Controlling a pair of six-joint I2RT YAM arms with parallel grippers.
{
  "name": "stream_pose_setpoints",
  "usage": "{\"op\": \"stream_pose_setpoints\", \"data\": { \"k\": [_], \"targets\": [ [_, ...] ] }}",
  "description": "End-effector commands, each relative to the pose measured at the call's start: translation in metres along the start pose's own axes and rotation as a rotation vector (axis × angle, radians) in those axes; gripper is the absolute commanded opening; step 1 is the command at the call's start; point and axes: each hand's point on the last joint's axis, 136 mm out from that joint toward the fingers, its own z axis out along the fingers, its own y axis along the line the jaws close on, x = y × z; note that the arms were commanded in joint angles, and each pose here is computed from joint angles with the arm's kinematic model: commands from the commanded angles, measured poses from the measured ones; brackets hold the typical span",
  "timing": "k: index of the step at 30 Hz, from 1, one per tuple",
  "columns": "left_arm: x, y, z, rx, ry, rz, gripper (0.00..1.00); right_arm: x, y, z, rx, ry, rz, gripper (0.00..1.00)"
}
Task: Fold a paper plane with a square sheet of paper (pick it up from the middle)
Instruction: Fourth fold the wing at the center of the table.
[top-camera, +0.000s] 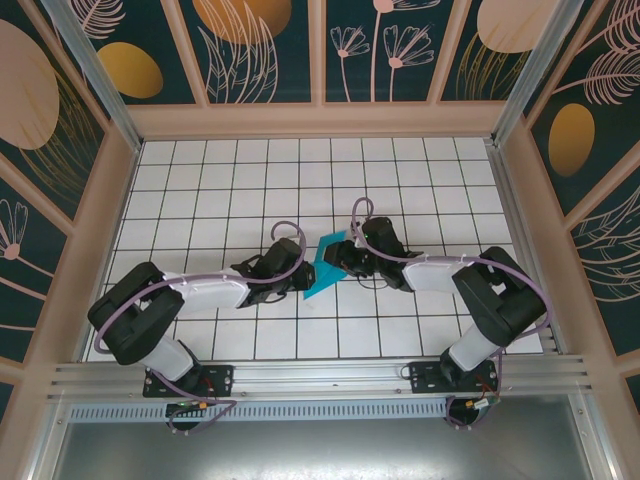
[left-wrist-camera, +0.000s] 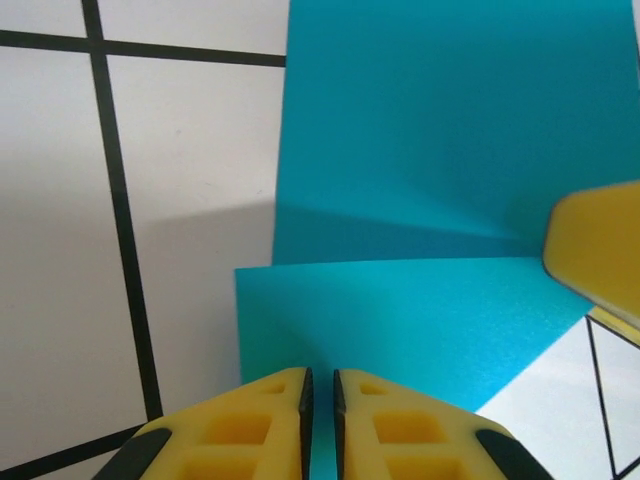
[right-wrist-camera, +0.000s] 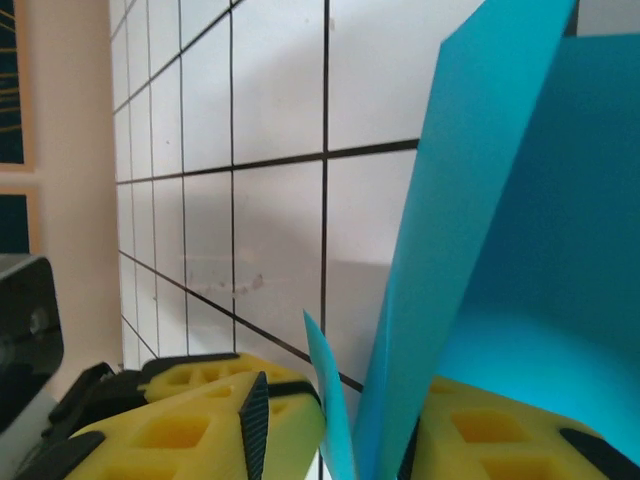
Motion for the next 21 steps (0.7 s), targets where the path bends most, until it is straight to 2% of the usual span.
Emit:
{"op": "stream_pose_setpoints", "data": {
  "k": [1,8,21],
  "targets": [
    [-0.002,0.003,0.003,-0.028,-0.004,-0.013,0.15,0.010,-0.002,0.000,-0.005,0.058,-0.057,0.44],
    [0.004,0.002,0.016,-0.023,0.034,-0.004,0.13,0.015,-0.007,-0.001,0.013,0.079,-0.077,0.45],
    [0.009,0.003,0.023,-0.024,0.061,0.018,0.13,0.019,-0.017,0.009,0.049,0.120,-0.046,0.39]
  ]
}}
